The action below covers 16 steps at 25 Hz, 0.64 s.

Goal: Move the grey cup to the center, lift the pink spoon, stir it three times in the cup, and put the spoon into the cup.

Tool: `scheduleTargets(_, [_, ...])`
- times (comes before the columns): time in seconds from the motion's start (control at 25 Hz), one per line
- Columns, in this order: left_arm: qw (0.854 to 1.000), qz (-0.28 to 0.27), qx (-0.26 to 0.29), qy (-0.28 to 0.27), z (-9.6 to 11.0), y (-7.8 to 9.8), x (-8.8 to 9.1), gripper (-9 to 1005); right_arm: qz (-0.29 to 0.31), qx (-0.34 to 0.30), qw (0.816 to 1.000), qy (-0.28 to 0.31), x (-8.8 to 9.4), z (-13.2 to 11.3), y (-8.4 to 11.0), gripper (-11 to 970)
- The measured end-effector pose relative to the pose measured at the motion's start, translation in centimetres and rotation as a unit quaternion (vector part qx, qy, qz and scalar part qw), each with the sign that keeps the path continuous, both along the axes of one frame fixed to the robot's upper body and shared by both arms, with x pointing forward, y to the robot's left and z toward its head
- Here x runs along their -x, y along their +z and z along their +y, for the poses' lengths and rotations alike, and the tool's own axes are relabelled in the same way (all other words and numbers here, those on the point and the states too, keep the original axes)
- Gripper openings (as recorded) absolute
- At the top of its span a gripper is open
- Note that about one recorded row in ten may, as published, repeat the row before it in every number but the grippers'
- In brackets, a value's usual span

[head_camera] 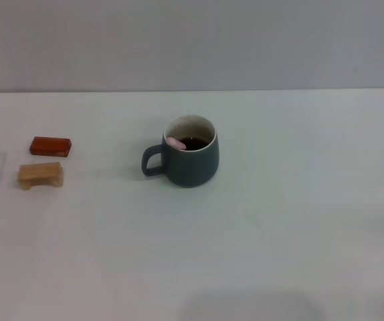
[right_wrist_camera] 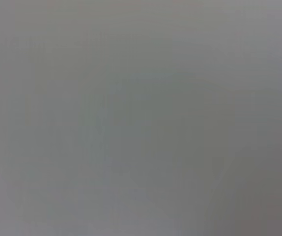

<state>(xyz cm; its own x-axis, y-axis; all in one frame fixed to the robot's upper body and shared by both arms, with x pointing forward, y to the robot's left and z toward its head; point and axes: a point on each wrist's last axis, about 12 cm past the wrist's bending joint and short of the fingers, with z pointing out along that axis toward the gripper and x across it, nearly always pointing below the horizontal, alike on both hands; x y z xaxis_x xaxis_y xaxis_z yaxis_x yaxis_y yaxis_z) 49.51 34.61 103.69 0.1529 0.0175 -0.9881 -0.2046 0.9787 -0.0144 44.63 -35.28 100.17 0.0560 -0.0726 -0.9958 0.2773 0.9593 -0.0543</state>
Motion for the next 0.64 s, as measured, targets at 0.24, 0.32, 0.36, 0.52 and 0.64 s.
scheduleTargets(0.24, [1.0, 0.023, 0.008, -0.003, 0.3, -1.1, 0.4, 779, 0.001, 0.0, 1.0, -0.001, 0.2, 0.0, -0.1, -1])
scheduleTargets(0.32, [1.0, 0.025, 0.008, -0.002, 0.3, -1.2, 0.5, 781, 0.0, 0.0, 1.0, -0.001, 0.2, 0.0, -0.1, -1])
scheduleTargets(0.36, [1.0, 0.025, 0.008, -0.002, 0.3, -1.2, 0.5, 783, 0.0, 0.001, 1.0, -0.002, 0.3, 0.0, -0.1, -1])
scheduleTargets(0.52, [1.0, 0.029, 0.011, 0.005, 0.5, -1.5, 0.9, 788, -0.003, 0.001, 1.0, -0.005, 0.7, -0.1, -0.1, -1])
scheduleTargets(0.64, [0.999, 0.03, 0.014, 0.01, 0.7, -1.6, 1.1, 788, -0.002, 0.002, 1.0, -0.009, 0.8, -0.2, -0.1, -1])
